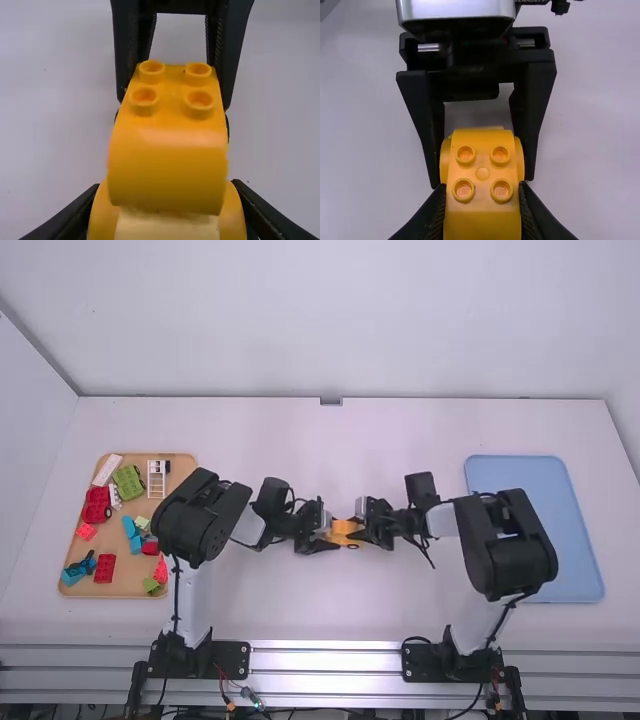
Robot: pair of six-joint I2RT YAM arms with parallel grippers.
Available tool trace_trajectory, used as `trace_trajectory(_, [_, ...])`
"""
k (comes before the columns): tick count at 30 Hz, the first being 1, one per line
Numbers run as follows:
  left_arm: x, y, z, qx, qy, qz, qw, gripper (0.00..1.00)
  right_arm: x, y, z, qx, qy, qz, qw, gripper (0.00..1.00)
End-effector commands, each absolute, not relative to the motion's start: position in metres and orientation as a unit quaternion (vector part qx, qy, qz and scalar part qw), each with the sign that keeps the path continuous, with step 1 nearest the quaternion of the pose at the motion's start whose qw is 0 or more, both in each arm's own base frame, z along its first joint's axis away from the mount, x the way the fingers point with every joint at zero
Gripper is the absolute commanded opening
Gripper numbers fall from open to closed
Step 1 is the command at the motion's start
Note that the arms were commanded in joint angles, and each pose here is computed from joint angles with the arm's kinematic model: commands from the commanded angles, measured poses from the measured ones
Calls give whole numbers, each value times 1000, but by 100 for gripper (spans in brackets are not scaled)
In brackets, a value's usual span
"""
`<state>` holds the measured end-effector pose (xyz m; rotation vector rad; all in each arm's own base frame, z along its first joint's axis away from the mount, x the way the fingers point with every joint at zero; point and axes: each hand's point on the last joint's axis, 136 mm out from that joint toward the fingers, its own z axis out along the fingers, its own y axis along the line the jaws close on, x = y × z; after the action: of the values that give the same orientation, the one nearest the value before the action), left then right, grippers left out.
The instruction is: Assemble lego blocks to make yellow taxi
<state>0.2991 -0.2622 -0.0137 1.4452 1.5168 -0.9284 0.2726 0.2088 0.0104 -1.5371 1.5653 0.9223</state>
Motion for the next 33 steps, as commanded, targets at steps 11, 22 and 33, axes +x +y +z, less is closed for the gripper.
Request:
trace_trajectory(11, [289,-267,-14,582,587,-387,408,37,261,200,-26,-620,661,302,296,0])
trace_trajectory(22, [292,-267,-13,583,586,-384,411,36,252,189,-42,-640,671,270,261,0])
trace_trajectory(33, [291,-268,-13,582,586,-386,411,34,254,191,-48,-641,685,244,246,0])
